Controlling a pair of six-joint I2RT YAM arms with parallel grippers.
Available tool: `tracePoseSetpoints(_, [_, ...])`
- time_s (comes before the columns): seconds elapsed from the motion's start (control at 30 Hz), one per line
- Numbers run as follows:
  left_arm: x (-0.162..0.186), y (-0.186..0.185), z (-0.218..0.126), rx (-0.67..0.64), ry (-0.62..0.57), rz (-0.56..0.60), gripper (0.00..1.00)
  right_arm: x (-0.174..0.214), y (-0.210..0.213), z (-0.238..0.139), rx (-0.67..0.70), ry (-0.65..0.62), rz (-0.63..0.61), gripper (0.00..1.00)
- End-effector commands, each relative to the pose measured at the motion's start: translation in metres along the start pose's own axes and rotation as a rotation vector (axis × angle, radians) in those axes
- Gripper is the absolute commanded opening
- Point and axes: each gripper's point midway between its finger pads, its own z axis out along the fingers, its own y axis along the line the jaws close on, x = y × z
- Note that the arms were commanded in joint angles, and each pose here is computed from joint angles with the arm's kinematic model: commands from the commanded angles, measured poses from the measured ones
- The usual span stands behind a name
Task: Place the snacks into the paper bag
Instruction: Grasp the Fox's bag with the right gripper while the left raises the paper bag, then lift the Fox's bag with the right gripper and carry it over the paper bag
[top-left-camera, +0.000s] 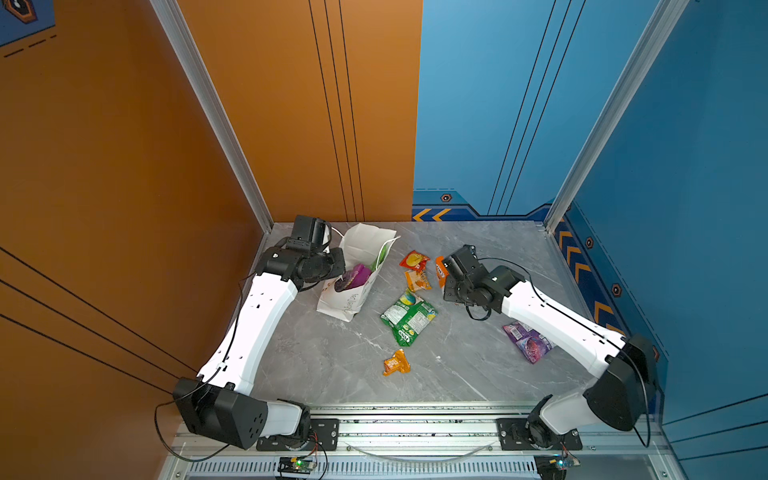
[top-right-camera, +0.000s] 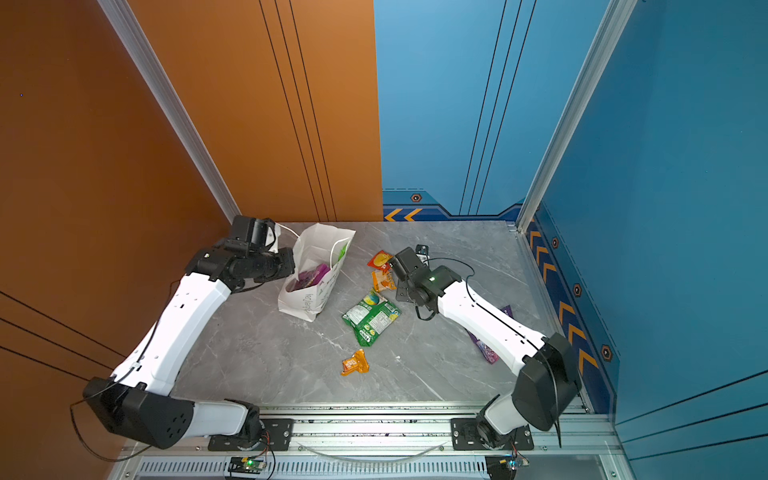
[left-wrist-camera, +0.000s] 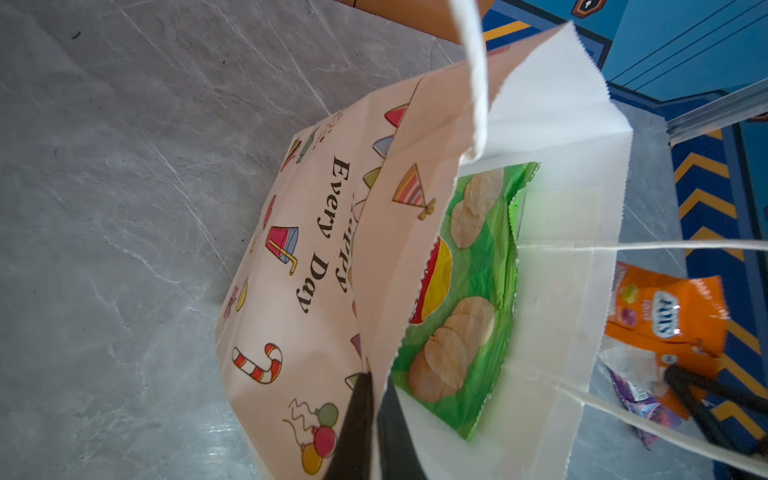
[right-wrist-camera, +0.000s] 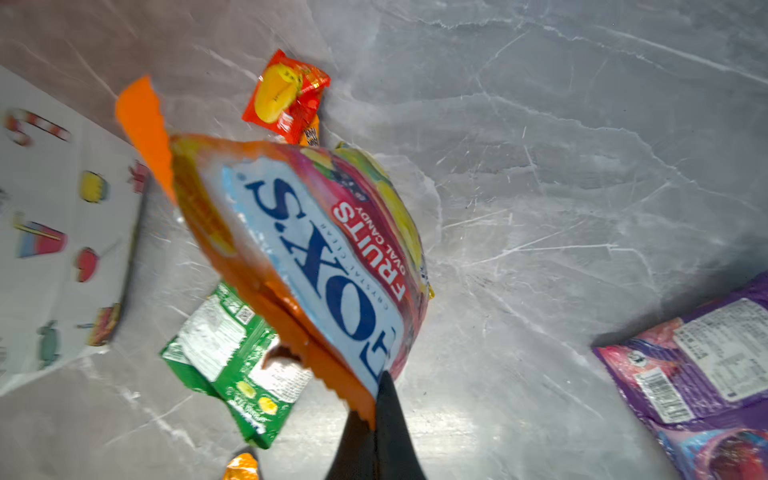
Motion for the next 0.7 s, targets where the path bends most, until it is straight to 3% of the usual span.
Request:
tracePoseSetpoints(0.0, [-0.008, -0.002, -0.011, -0.025, -0.040, 0.068, 0.00, -0.031, 0.016, -0.026, -0.167, -0.104, 0.131, 0.00])
tracePoseSetpoints(0.67, [-0.013, -0.013, -0.012, -0.008, -0.035, 0.118, 0.00, -0.135, 0.071, -0.140, -0.437, -0.349, 0.145, 0.00])
